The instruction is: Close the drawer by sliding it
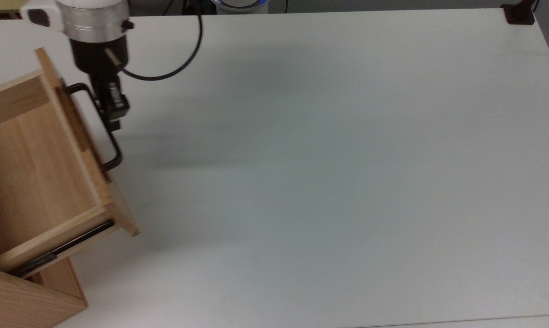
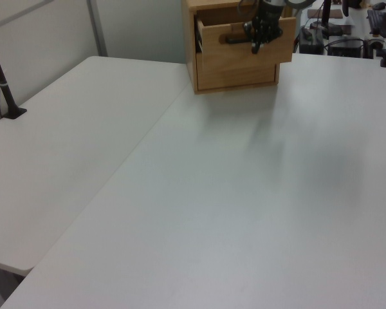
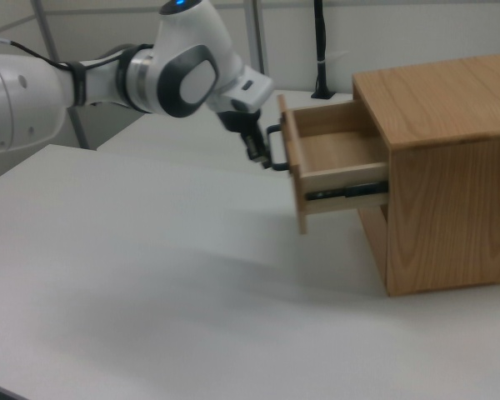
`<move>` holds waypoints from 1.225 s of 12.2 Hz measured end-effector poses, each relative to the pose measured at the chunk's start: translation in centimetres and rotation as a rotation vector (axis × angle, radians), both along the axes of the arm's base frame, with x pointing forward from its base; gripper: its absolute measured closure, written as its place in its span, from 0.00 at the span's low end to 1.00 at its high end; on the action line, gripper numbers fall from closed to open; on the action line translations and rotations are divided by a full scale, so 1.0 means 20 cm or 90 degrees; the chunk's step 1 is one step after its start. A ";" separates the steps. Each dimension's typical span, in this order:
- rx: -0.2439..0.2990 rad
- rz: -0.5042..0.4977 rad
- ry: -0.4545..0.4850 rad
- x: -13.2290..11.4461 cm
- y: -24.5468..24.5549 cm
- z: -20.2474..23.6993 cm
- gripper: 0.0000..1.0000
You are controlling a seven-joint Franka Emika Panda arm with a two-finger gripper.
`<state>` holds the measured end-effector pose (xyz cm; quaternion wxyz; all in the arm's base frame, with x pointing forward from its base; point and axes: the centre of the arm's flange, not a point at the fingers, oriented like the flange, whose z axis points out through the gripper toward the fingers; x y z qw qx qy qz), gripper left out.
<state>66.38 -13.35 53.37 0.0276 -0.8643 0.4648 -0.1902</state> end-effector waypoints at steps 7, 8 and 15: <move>-0.045 -0.049 -0.114 0.14 -0.37 -0.05 1.00; -0.049 -0.052 -0.120 0.17 -0.40 -0.08 1.00; -0.081 -0.064 -0.193 0.22 -0.56 -0.13 1.00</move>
